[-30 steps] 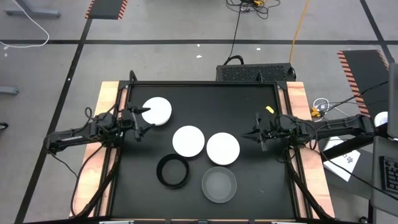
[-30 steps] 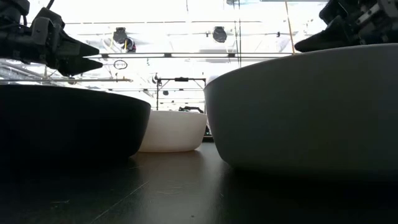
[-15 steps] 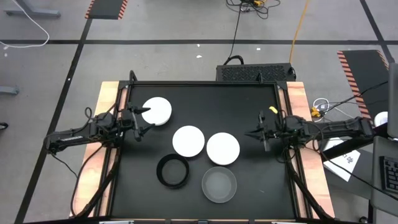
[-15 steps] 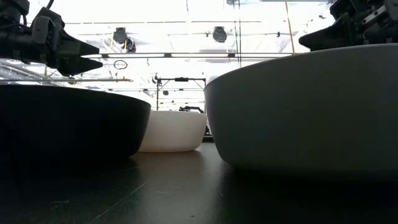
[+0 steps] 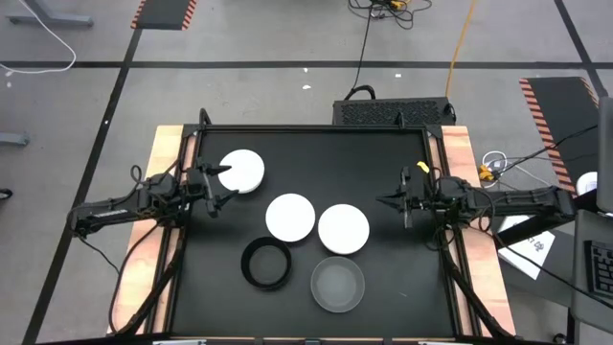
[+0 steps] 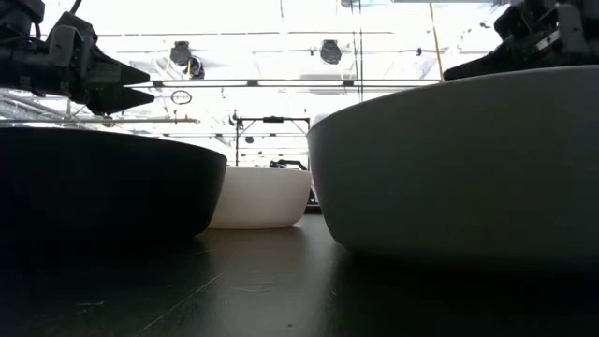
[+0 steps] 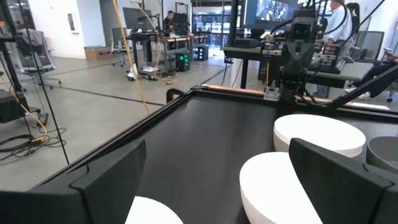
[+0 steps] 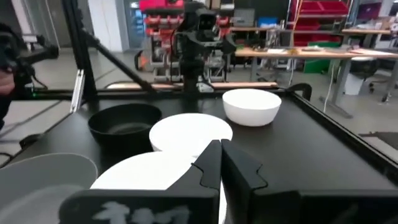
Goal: Nest bowls inside each other
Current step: Stack the top left white bowl into the white bowl
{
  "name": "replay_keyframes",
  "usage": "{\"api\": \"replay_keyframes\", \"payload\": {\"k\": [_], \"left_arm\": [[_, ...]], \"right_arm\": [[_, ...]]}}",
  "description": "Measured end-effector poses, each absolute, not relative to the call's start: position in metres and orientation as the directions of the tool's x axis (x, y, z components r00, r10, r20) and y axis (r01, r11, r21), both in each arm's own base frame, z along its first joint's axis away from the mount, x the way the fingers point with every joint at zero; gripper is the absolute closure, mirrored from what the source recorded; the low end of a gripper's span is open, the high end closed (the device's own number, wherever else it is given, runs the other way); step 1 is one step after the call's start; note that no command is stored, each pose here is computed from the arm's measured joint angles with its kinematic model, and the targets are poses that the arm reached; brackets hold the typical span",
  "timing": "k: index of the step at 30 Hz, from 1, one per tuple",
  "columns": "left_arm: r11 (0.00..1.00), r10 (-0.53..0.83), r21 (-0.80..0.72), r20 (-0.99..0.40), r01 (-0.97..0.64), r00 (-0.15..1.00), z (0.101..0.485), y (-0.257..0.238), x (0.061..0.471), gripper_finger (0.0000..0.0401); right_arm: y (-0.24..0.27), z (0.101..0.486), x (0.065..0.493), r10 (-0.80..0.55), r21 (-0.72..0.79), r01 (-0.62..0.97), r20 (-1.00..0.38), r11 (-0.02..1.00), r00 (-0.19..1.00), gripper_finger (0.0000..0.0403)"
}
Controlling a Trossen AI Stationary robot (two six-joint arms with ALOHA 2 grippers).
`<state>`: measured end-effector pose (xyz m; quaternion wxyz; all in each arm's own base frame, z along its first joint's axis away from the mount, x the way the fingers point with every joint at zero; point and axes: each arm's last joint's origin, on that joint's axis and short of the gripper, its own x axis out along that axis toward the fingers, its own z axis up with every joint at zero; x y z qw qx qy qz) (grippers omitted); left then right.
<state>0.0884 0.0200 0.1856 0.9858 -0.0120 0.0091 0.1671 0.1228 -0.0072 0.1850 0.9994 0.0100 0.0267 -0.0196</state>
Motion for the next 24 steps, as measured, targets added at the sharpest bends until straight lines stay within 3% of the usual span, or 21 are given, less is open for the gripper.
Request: {"api": "replay_keyframes", "payload": {"k": [3,8,24], "left_arm": [[0.944,0.329,-0.025,-0.021,-0.33,0.944,0.186,0.02,0.088,0.0002],[0.943,0.33,-0.026,-0.021,-0.331,0.944,0.186,0.02,0.088,0.0002],[0.863,0.502,-0.078,0.009,-0.499,0.865,0.192,0.026,0.087,0.0002]], "right_arm": [[-0.011,0.17,0.121,-0.053,0.047,0.054,-0.038,0.997,0.998,0.0403],[-0.016,0.178,0.12,-0.028,0.102,0.021,0.076,0.995,0.997,0.0403],[-0.018,0.175,0.119,-0.005,0.082,0.0,0.053,0.997,0.999,0.0403]]}}
